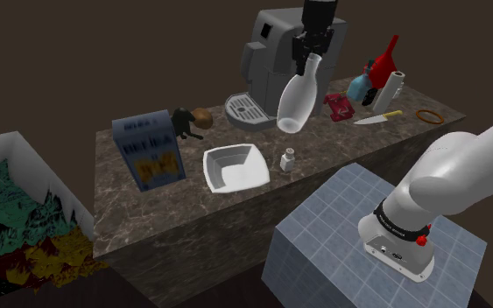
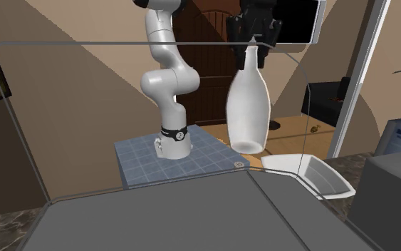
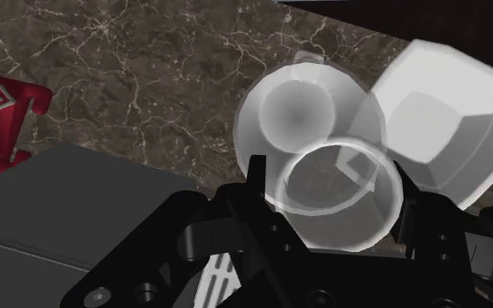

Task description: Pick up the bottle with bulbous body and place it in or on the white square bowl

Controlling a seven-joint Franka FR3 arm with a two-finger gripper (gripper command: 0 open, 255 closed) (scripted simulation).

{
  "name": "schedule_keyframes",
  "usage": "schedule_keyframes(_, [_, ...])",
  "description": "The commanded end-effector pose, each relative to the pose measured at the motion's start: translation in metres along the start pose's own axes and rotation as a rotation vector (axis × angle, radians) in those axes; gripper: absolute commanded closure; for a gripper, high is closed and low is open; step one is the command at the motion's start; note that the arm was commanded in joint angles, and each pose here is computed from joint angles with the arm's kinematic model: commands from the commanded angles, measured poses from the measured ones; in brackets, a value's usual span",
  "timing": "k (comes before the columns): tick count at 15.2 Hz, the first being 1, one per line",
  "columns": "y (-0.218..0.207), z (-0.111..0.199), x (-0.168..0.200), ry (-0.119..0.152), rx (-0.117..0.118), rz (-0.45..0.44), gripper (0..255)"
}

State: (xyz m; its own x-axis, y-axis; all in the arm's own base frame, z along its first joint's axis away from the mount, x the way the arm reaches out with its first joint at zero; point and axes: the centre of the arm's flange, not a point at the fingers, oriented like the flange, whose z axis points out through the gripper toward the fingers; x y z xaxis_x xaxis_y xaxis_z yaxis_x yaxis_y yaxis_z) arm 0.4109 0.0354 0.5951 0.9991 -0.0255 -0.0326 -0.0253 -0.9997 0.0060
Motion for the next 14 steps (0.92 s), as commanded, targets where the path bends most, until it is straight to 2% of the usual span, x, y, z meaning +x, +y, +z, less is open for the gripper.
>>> schedule_keyframes(1, [-0.024,-0.007,0.009,0.0,0.0,0.001,255])
schedule_keyframes(14, [-0.181,-0.047,0.066,0.0,0.0,0.001,255])
